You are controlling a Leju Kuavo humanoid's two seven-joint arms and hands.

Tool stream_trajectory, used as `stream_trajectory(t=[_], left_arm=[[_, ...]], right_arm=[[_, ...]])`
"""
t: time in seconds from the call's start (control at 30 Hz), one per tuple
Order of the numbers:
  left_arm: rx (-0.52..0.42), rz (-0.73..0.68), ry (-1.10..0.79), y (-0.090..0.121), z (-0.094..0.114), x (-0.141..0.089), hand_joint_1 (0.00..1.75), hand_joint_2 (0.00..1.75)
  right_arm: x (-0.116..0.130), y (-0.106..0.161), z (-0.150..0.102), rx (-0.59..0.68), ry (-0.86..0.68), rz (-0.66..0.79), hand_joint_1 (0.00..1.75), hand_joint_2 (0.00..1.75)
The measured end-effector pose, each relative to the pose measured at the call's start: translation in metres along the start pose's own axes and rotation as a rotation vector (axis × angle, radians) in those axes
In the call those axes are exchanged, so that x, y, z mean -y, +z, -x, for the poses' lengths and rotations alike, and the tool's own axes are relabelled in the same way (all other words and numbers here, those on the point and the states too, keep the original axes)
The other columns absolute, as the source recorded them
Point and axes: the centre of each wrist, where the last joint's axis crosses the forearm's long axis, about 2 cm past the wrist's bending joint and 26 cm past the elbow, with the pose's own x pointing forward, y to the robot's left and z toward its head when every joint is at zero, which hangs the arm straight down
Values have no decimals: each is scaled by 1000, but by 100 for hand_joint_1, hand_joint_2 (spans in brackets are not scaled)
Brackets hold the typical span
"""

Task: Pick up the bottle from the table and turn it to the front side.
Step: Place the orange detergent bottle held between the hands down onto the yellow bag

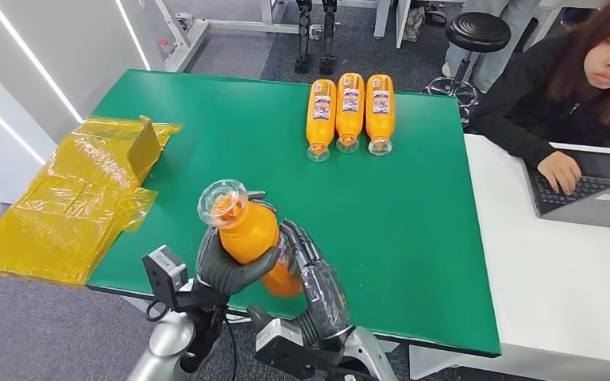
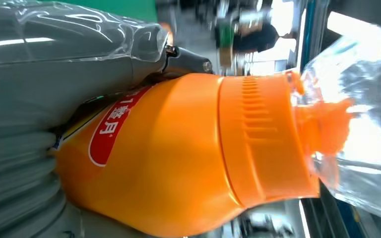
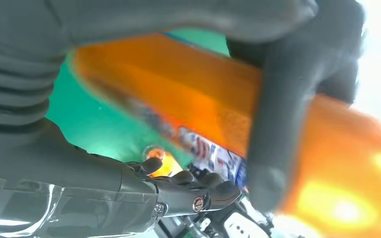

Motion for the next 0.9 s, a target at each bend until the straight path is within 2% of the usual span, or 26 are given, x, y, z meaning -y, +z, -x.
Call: stream_trajectory(t=[0.17, 0.37, 0.53, 0.77, 0.9], left_arm=[[-23, -91, -290, -14, 9, -32, 175, 175], [-61, -111, -731, -28, 15, -63, 175, 175], [-102, -99, -893, -31, 21, -79, 175, 175], [-248, -66, -1359, -38, 36, -111, 175, 175], [-413, 67, -1678, -49, 43, -126, 175, 175]], right_arm=[[-5, 3, -1, 0, -23, -10, 0, 0], [-11, 2, -2, -1, -67, -28, 0, 0], [-16, -1, -3, 6, -83, -50, 0, 0], [-23, -12, -8, 21, -125, -91, 0, 0], [-27, -15, -10, 17, -146, -114, 0, 0]])
